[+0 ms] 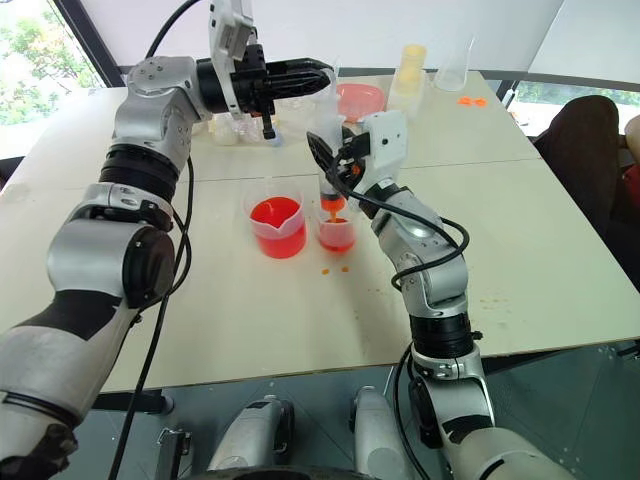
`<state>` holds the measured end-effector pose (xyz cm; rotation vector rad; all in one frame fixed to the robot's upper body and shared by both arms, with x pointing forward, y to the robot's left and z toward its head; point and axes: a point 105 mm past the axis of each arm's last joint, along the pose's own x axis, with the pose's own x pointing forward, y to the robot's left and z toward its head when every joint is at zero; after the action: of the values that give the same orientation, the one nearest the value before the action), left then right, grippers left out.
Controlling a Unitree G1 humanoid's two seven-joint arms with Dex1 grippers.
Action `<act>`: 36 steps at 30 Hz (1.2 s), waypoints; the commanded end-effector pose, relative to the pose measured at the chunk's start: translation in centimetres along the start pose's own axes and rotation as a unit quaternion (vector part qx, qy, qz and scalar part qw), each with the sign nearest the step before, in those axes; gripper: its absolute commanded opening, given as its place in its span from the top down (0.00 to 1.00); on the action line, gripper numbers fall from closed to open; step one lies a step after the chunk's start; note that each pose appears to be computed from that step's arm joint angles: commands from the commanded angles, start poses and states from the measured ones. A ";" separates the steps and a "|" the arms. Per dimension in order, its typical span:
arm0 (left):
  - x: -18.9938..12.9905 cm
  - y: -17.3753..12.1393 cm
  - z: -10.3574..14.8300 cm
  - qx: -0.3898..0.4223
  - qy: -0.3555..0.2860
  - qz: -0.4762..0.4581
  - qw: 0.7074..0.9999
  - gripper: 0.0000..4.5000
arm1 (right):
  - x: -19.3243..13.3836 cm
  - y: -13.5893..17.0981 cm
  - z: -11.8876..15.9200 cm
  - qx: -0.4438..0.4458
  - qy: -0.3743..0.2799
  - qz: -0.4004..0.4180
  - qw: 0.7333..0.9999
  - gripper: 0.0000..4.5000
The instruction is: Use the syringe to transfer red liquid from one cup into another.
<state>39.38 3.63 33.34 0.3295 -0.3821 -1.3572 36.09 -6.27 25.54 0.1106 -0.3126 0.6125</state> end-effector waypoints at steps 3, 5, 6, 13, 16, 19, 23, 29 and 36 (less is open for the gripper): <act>1.7 -2.7 -2.3 -0.037 0.013 -0.069 0.997 1.00 | 0.0 0.1 6.0 -0.016 -0.099 -0.007 0.995 0.67; 1.9 -3.2 -3.0 -0.041 0.020 -0.078 0.996 1.00 | 0.1 0.2 6.2 -0.017 -0.101 -0.007 0.995 0.67; 1.9 -3.4 -3.3 -0.044 0.024 -0.082 0.995 1.00 | 0.1 0.2 6.3 -0.017 -0.103 -0.007 0.995 0.67; 1.9 -4.4 -4.8 -0.051 0.042 -0.095 0.993 1.00 | 0.0 0.1 6.4 -0.020 -0.103 -0.008 0.994 0.67; 1.8 -4.3 -4.6 -0.056 0.036 -0.089 0.994 1.00 | 0.0 0.0 6.4 -0.021 -0.102 -0.009 0.994 0.67; 1.7 -3.5 -3.4 -0.072 0.011 -0.073 0.995 0.92 | 0.0 -0.1 6.3 -0.022 -0.101 -0.010 0.995 0.67; 1.4 -2.5 -2.3 -0.084 -0.011 -0.049 0.995 0.57 | 0.0 -0.1 6.3 -0.025 -0.099 -0.010 0.995 0.67; -0.2 -0.9 -0.6 -0.120 -0.052 -0.010 0.991 0.18 | -0.2 -0.1 6.5 -0.027 -0.100 -0.011 0.995 0.67; -3.9 -2.4 -0.5 -0.132 -0.026 -0.011 0.991 0.18 | -0.8 -1.8 8.2 0.049 -0.115 -0.028 0.992 0.67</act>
<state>38.03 6.70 30.54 0.0334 -0.2089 -1.4062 35.54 -8.78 30.36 0.2217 -0.4207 0.5515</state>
